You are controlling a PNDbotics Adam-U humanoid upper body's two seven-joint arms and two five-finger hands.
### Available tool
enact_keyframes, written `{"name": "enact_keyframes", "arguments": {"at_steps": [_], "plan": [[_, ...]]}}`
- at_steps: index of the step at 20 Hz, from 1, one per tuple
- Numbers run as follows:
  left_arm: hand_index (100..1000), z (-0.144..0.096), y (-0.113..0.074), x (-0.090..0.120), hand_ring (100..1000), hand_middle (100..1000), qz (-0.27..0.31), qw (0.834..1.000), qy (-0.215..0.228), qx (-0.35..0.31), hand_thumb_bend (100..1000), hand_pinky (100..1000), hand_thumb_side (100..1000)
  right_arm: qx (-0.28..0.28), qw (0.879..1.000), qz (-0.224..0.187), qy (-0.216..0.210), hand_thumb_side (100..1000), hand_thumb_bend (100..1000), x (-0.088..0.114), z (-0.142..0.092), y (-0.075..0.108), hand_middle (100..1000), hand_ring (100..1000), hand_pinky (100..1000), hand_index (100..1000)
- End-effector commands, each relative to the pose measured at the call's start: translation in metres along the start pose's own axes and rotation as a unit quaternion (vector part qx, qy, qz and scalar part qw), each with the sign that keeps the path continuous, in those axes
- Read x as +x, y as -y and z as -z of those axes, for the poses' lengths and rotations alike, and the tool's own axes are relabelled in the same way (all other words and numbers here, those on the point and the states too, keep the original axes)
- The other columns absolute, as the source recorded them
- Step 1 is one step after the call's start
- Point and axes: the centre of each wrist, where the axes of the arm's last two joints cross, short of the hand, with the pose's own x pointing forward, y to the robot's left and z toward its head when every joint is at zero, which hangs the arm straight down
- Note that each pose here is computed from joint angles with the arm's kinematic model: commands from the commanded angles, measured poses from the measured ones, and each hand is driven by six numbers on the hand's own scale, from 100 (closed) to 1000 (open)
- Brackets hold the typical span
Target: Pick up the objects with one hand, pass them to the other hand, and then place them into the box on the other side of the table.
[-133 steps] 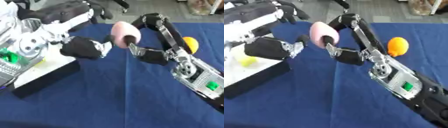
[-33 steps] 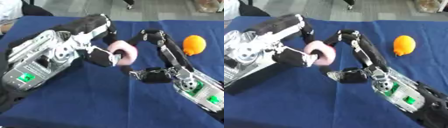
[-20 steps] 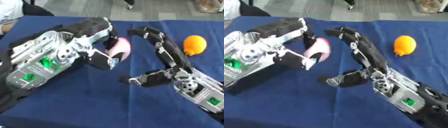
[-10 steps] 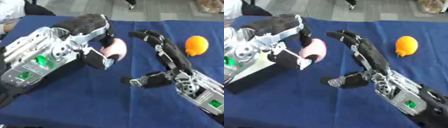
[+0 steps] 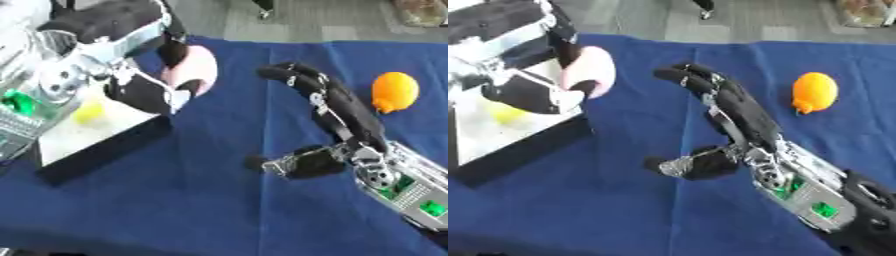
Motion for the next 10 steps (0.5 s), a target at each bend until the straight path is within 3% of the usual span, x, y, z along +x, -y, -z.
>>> {"name": "enact_keyframes", "arguments": {"at_steps": [1, 6, 9, 10], "plan": [[410, -0.010, -0.016, -0.020, 575, 408, 0.002, 0.999, -0.043, 0.032, 184, 719, 167, -0.003, 1.000, -0.020, 0.012, 337, 682, -0.001, 0.000, 0.010, 779, 832, 838, 886], [416, -0.010, -0.013, -0.053, 580, 417, -0.012, 0.994, -0.099, 0.035, 137, 722, 169, -0.007, 0.999, -0.032, 0.016, 336, 685, -0.005, -0.004, 0.013, 777, 830, 839, 882], [416, -0.008, -0.011, -0.066, 580, 417, -0.017, 0.993, -0.111, 0.037, 137, 722, 169, -0.009, 0.999, -0.037, 0.018, 336, 685, -0.005, -0.005, 0.013, 777, 830, 839, 882], [419, -0.006, -0.008, -0.074, 579, 420, -0.022, 0.992, -0.121, 0.033, 100, 720, 178, -0.012, 0.999, -0.040, 0.017, 333, 687, -0.006, -0.006, 0.014, 776, 829, 840, 879]]}}
